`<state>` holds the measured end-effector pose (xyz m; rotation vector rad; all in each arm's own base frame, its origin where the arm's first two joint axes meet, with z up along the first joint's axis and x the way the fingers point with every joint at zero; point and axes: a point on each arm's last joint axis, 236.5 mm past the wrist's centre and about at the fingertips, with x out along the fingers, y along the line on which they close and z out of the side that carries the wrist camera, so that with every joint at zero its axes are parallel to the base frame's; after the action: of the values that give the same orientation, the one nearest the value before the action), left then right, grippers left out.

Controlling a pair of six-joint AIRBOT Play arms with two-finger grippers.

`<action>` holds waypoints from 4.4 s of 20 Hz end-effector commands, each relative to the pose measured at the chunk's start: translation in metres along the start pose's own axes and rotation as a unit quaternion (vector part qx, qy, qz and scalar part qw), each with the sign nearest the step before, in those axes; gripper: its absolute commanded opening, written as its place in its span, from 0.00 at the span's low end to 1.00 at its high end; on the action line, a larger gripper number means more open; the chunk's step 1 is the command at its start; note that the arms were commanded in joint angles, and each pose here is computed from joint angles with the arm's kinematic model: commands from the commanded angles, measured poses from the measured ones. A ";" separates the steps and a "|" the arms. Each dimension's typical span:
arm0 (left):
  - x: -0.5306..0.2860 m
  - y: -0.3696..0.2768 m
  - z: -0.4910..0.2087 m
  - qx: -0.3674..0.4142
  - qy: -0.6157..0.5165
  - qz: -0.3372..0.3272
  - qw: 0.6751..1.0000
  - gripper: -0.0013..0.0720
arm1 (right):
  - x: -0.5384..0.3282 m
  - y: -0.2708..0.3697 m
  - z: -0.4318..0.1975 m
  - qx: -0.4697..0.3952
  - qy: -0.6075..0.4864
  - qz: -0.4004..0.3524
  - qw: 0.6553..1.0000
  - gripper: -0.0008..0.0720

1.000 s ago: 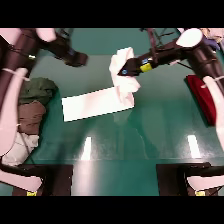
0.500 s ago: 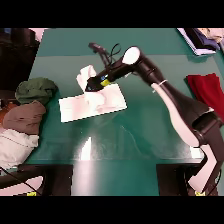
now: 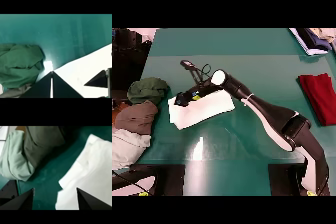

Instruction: Fold the shirts.

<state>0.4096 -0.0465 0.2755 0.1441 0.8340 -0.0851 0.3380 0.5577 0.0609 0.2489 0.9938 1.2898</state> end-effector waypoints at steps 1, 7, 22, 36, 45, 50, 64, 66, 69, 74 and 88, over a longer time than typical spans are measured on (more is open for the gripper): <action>0.000 -0.001 -0.007 0.000 0.015 -0.002 1.000 0.06 | -0.001 0.028 0.013 -0.058 -0.027 0.016 0.998 0.85; -0.001 -0.001 -0.014 0.000 0.028 -0.002 1.000 0.06 | -0.127 -0.086 -0.036 -0.023 0.107 -0.100 0.989 0.81; 0.029 -0.023 -0.034 0.001 0.064 -0.042 0.997 0.06 | -0.166 -0.220 -0.121 0.286 0.061 -0.074 0.954 0.88; 0.029 -0.023 -0.032 0.001 0.060 -0.042 0.997 0.06 | -0.118 -0.186 -0.079 0.164 0.006 -0.087 0.983 0.03; 0.029 -0.023 -0.031 -0.004 0.060 -0.043 0.997 0.06 | -0.462 -0.284 -0.026 0.158 -0.207 -0.347 0.901 0.03; 0.026 -0.043 -0.031 -0.008 0.060 -0.084 0.995 0.06 | -0.632 -0.325 -0.071 0.205 -0.324 -0.459 0.802 0.03; 0.023 -0.058 -0.032 -0.024 0.064 -0.116 0.991 0.06 | -0.740 -0.307 -0.096 0.200 -0.372 -0.510 0.749 0.03; 0.023 -0.058 -0.035 -0.023 0.071 -0.117 0.990 0.06 | -0.742 -0.286 -0.080 0.182 -0.364 -0.503 0.763 0.03; 0.022 -0.058 -0.039 -0.021 0.078 -0.117 0.990 0.06 | -0.756 -0.262 -0.082 0.195 -0.353 -0.531 0.745 0.03; 0.022 -0.058 -0.040 -0.016 0.079 -0.117 0.990 0.06 | -0.765 -0.238 -0.126 0.247 -0.281 -0.592 0.713 0.03; 0.022 -0.058 -0.040 0.010 0.078 -0.119 0.990 0.06 | -0.720 -0.228 -0.324 0.455 -0.064 -0.655 0.600 0.76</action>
<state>0.3870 -0.0984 0.2269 0.0670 1.0048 -0.3094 0.3280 -0.2558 0.0821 0.2972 1.1050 -0.5895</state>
